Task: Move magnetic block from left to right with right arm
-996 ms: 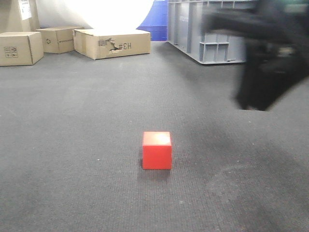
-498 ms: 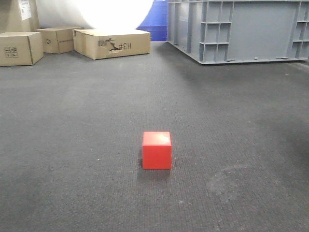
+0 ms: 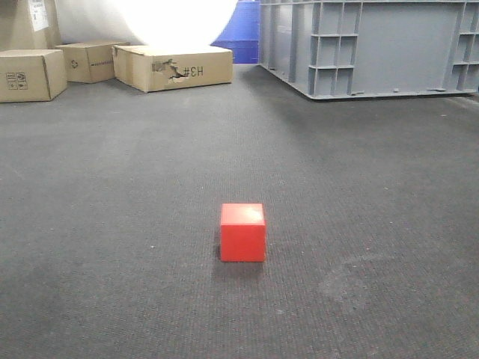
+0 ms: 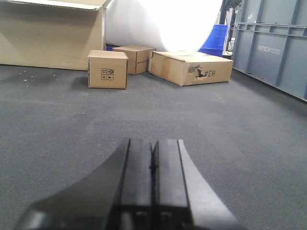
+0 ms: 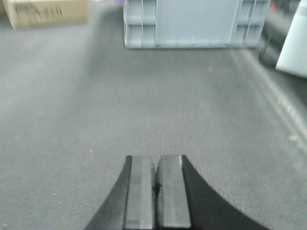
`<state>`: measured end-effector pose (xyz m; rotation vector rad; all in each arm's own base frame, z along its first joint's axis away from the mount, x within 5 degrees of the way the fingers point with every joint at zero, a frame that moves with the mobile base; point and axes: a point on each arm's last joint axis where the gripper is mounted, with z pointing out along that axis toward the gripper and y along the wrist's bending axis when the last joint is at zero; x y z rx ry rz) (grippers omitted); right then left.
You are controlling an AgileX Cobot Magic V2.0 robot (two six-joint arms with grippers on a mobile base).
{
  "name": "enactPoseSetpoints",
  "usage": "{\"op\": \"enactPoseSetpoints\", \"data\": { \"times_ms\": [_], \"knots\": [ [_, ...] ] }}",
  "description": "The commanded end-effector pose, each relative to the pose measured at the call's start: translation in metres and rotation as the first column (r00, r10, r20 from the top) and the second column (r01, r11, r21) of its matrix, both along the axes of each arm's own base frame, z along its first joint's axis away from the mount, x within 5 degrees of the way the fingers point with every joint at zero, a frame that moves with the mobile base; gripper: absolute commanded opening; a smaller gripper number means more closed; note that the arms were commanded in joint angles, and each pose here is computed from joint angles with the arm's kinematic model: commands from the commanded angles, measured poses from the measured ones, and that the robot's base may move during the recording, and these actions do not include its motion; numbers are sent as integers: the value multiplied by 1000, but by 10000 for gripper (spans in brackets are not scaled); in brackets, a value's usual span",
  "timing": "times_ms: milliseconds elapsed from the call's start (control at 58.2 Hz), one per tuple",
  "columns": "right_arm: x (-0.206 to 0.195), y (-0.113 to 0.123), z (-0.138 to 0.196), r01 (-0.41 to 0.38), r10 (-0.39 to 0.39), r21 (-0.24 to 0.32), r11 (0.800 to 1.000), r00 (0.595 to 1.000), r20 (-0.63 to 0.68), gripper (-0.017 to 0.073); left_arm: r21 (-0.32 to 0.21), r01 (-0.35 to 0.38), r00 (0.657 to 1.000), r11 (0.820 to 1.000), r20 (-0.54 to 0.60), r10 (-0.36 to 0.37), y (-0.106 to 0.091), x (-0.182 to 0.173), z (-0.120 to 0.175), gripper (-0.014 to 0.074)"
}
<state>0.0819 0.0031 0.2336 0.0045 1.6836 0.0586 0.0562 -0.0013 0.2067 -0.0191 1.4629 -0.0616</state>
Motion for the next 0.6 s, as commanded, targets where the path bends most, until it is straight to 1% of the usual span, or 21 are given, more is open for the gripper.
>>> {"op": "enactPoseSetpoints", "data": {
  "times_ms": [0,103,515,584],
  "knots": [
    [-8,-1,16,12,-12,-2,1000,992,123,29,-10,-2,996,1000,86,3,1,-1,6,-126],
    [-13,-1,18,10,-10,-1,1000,988,153,29,-10,-2,996,1000,86,3,1,-1,6,-126],
    [-14,-1,18,10,-10,0,1000,986,164,29,-10,-2,996,1000,86,3,1,-1,6,-126],
    [-17,-1,19,12,-9,-13,1000,982,188,29,-10,-2,996,1000,86,3,1,-1,6,-126]
  ]
}}
